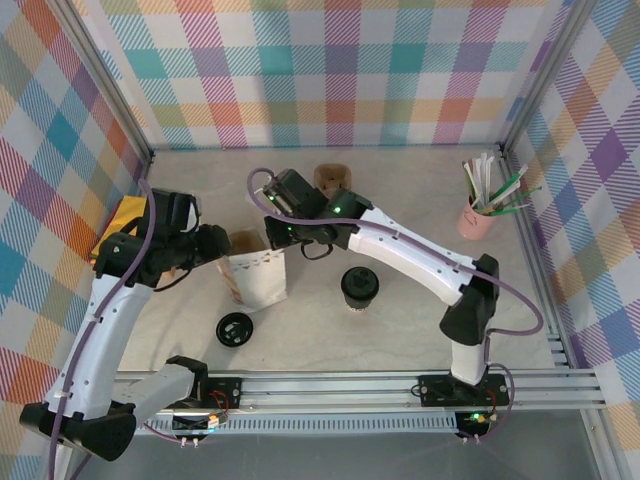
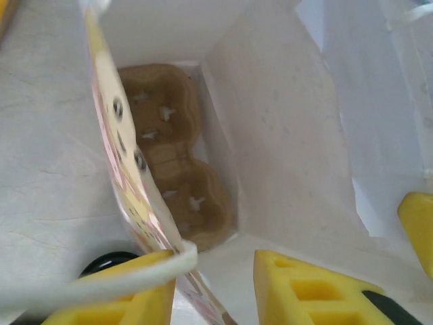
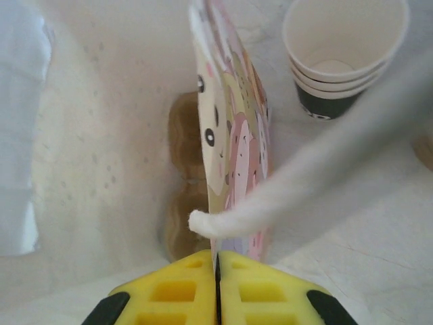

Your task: Pack the takeout coffee

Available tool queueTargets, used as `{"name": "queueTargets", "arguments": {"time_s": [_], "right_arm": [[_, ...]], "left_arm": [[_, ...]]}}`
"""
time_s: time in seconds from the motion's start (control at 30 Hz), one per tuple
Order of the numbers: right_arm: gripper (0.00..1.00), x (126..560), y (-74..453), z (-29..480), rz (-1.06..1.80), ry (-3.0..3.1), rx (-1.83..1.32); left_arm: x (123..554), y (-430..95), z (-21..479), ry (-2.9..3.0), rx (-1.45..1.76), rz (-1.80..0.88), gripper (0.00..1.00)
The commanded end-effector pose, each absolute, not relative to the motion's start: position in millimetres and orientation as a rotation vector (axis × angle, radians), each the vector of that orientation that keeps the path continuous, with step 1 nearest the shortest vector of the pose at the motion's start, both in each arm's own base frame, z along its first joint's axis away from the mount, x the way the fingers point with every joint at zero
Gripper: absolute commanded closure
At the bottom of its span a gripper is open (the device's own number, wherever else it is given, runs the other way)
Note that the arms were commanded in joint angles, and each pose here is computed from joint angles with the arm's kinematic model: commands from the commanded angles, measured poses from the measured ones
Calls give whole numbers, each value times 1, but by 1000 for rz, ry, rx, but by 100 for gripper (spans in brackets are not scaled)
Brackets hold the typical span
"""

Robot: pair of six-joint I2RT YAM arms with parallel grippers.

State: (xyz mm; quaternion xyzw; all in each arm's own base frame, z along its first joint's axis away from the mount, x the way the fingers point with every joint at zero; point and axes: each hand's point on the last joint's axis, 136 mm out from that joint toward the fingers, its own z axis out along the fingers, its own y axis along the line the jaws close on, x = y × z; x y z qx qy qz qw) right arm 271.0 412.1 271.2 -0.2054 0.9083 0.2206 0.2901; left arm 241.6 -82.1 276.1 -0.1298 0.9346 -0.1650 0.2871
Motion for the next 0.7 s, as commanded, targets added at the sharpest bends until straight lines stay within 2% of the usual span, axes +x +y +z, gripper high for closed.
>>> {"name": "queueTargets", "arguments": {"time_s": [0.0, 0.1, 0.17, 0.27, 0.67], "right_arm": [[93, 271, 386, 287, 518, 2376, -513], [93, 271, 370, 285, 491, 2385, -481], [93, 270, 360, 284, 480, 2395, -461], [93, 265, 345, 284, 470, 2404, -437], [92, 233, 298, 276, 485, 2479, -358]], "left_arm": [[246, -103, 279, 2483, -319, -531, 58], [249, -110, 278, 2494, -295, -509, 48], [250, -115, 281, 2494, -276, -511, 51], [251, -119, 289, 2478, -258, -499, 44], [258, -138, 298, 2462, -204, -511, 41]]}}
